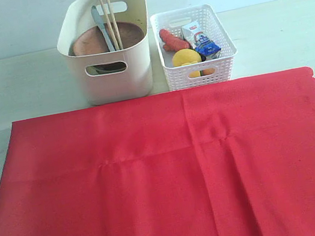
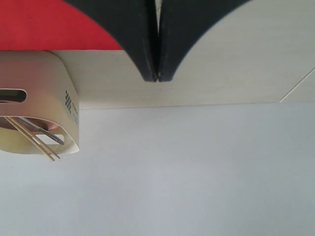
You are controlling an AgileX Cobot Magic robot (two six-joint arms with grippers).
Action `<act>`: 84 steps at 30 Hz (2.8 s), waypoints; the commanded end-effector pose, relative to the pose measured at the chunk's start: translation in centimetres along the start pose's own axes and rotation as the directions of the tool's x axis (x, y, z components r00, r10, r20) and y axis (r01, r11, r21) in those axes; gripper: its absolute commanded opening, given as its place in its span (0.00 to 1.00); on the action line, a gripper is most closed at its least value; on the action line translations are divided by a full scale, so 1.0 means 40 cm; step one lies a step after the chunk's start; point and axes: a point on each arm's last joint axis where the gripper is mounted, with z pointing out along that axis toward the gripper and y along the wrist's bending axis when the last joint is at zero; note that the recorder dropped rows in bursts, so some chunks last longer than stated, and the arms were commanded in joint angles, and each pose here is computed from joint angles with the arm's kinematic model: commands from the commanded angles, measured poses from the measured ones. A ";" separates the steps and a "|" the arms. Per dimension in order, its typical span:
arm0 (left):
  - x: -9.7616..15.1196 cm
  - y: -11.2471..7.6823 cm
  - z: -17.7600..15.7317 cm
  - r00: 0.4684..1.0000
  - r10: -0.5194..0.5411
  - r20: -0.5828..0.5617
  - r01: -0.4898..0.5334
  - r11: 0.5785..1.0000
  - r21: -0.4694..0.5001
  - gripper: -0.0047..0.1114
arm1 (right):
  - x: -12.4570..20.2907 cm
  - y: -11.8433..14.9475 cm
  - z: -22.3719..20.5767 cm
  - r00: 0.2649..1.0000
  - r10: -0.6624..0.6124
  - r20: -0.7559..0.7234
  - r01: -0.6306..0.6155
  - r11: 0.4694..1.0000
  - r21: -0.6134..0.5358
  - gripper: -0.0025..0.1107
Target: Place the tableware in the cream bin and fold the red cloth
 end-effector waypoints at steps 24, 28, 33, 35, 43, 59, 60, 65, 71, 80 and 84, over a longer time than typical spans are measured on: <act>0.002 0.000 -0.001 1.000 -0.012 0.001 0.012 1.000 0.002 0.06 | 0.327 0.202 -0.671 0.945 0.254 0.207 -0.220 0.960 -0.173 0.02; 0.002 0.000 -0.001 1.000 -0.012 0.001 0.012 1.000 0.002 0.06 | 0.382 0.214 -0.710 0.934 0.240 0.266 -0.199 0.965 -0.172 0.02; 0.002 0.000 -0.001 1.000 -0.012 0.001 0.012 1.000 0.002 0.06 | 0.405 0.221 -0.729 0.924 0.218 0.313 -0.170 0.970 -0.173 0.02; 0.002 0.000 -0.001 1.000 -0.012 0.001 0.012 1.000 0.002 0.06 | 0.410 0.215 -0.731 0.911 0.258 0.321 -0.217 0.963 -0.159 0.02; 0.002 0.000 -0.001 1.000 -0.012 0.001 0.012 1.000 0.002 0.06 | 0.494 0.151 -0.715 0.932 0.318 0.174 -0.346 0.924 0.165 0.02; 0.002 0.000 -0.001 1.000 -0.012 0.001 0.012 1.000 0.002 0.06 | 0.501 0.154 -0.714 0.922 0.358 0.148 -0.380 0.911 0.158 0.02; 0.002 0.000 -0.001 1.000 -0.012 0.001 0.012 1.000 0.002 0.06 | 0.501 0.154 -0.714 0.922 0.358 0.148 -0.380 0.911 0.158 0.02; 0.002 0.000 -0.001 1.000 -0.012 0.001 0.012 1.000 0.002 0.06 | 0.500 0.154 -0.716 0.920 0.357 0.159 -0.381 0.911 0.157 0.02; 0.002 0.000 -0.001 1.000 -0.012 0.001 0.012 1.000 0.002 0.06 | 0.497 0.130 -0.756 0.886 0.343 0.311 -0.431 0.857 0.283 0.02; 0.002 0.000 -0.001 1.000 -0.012 0.001 0.012 1.000 0.002 0.06 | 0.504 0.116 -0.793 0.874 0.269 0.405 -0.443 0.783 0.436 0.02; 0.002 -0.001 -0.001 1.000 -0.012 0.001 0.012 1.000 0.002 0.06 | 0.509 0.115 -0.793 0.919 0.196 0.342 -0.351 0.800 0.487 0.02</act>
